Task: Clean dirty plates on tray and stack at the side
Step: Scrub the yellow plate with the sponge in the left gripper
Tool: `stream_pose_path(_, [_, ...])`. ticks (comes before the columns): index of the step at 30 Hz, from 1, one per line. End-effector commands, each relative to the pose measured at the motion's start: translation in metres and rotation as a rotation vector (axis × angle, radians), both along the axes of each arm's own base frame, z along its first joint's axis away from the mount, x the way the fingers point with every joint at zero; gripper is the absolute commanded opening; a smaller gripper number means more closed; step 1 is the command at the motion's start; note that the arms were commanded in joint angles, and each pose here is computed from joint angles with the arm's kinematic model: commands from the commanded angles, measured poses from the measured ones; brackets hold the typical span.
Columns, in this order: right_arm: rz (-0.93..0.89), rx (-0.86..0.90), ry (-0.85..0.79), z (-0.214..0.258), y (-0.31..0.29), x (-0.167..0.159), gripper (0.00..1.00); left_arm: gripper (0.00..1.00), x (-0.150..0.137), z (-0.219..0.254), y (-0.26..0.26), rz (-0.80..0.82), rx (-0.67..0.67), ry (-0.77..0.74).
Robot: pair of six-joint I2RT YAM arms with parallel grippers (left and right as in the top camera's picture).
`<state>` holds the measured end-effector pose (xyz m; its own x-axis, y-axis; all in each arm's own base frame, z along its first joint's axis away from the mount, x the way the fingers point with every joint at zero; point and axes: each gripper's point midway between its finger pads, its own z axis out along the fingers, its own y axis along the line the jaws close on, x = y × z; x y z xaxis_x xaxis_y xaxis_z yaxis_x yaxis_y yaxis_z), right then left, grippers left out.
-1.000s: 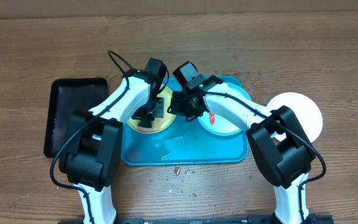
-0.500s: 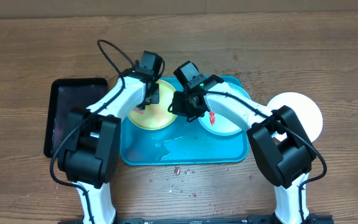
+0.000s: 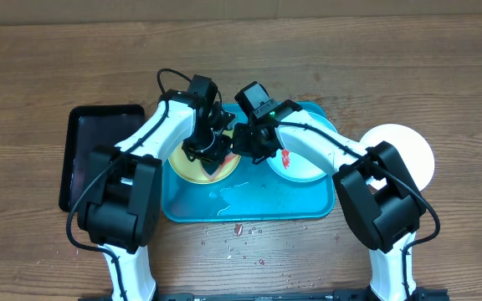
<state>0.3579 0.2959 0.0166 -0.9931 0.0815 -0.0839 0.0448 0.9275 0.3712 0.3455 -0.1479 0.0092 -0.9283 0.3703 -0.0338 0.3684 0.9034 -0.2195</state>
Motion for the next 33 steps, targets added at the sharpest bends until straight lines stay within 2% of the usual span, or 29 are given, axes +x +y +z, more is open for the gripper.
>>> stream_pose_path(1, [0.006, -0.018, 0.006, -0.007, 0.0, -0.001, 0.04, 0.04, 0.02, -0.007, 0.08, 0.416, 0.445, -0.107])
stream_pose_path(4, [0.006, -0.018, 0.006, -0.007, 0.0, -0.001, 0.04, 0.04, 0.027, 0.001, 0.107, 0.648, 0.561, -0.185])
stream_pose_path(7, [0.005, -0.018, 0.006, -0.007, 0.0, -0.001, 0.04, 0.04, 0.038, 0.005, 0.118, 0.825, 0.574, -0.265])
stream_pose_path(10, [0.006, -0.018, 0.006, -0.007, 0.0, -0.001, 0.04, 0.04, 0.053, 0.005, 0.112, 0.826, 0.525, -0.309])
stream_pose_path(13, [0.006, -0.018, 0.006, -0.007, 0.0, -0.001, 0.04, 0.04, 0.069, 0.0, 0.086, 0.695, 0.389, -0.302])
stream_pose_path(15, [0.006, -0.018, 0.006, -0.007, 0.0, -0.001, 0.04, 0.04, 0.077, -0.004, 0.048, 0.492, 0.202, -0.268])
stream_pose_path(17, [0.009, -0.018, 0.004, -0.007, 0.0, -0.001, 0.04, 0.04, 0.07, 0.003, -0.012, 0.17, -0.106, -0.221])
stream_pose_path(19, [0.009, -0.019, 0.005, -0.007, 0.0, -0.001, 0.04, 0.04, 0.06, 0.012, -0.038, 0.027, -0.258, -0.202])
stream_pose_path(20, [0.009, -0.019, 0.005, -0.007, 0.0, -0.001, 0.04, 0.04, 0.055, 0.016, -0.046, -0.014, -0.314, -0.189])
stream_pose_path(23, [0.009, -0.019, 0.005, -0.007, 0.0, -0.001, 0.04, 0.04, 0.043, 0.018, -0.051, -0.043, -0.354, -0.143])
stream_pose_path(26, [0.009, -0.019, 0.005, -0.007, 0.0, -0.001, 0.04, 0.04, 0.026, 0.013, -0.04, -0.029, -0.312, -0.063])
stream_pose_path(28, [0.009, -0.019, 0.005, -0.007, 0.0, -0.001, 0.04, 0.04, 0.018, 0.006, -0.02, 0.025, -0.222, -0.014])
stream_pose_path(29, [0.009, -0.019, 0.005, -0.007, 0.0, -0.001, 0.04, 0.04, 0.016, 0.0, -0.005, 0.088, -0.142, 0.006])
stream_pose_path(33, [0.009, -0.019, 0.005, -0.007, 0.0, -0.001, 0.04, 0.04, 0.015, -0.01, 0.087, 0.475, 0.325, -0.003])
